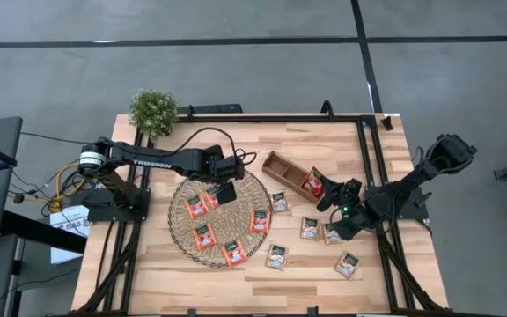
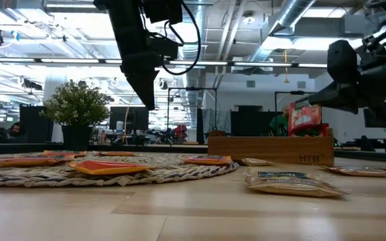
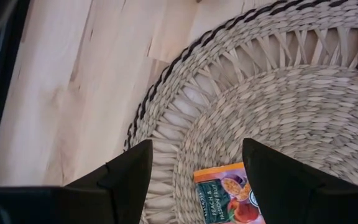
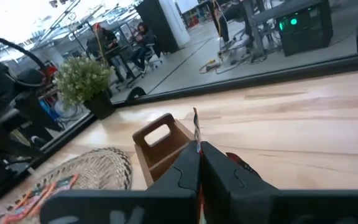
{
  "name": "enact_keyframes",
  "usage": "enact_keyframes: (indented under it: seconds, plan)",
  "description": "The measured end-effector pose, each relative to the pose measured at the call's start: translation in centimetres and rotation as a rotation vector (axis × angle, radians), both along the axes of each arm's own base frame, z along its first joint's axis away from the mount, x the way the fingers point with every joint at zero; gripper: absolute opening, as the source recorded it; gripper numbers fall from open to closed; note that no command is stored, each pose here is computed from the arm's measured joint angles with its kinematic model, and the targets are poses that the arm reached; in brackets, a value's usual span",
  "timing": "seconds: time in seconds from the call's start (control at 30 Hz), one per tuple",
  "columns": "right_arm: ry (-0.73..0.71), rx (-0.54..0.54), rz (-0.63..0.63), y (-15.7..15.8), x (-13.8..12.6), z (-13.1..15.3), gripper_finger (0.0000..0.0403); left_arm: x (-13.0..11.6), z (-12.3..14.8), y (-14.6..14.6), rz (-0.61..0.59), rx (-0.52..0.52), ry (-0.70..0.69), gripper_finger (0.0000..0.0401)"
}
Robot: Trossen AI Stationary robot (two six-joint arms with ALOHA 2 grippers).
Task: Pick & Place Tea
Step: Put the red tea bag into the right section of the wooden organizer
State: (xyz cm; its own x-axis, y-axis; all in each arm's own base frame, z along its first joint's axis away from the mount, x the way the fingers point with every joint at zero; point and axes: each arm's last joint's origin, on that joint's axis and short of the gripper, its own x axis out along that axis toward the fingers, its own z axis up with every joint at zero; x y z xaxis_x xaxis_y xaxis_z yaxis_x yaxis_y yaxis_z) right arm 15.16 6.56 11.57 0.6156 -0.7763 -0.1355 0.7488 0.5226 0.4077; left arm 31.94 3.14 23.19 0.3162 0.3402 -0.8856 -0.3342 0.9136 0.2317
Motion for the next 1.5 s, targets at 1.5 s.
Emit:
enact_keyframes:
  seconds: [1.5]
  plan:
    - [0.108, 0.067, -0.013, -1.0, 0.7, -1.3, 0.0079, 1.0, 0.3, -0.2, -0.086, -0.105, -0.101, 0.0241]
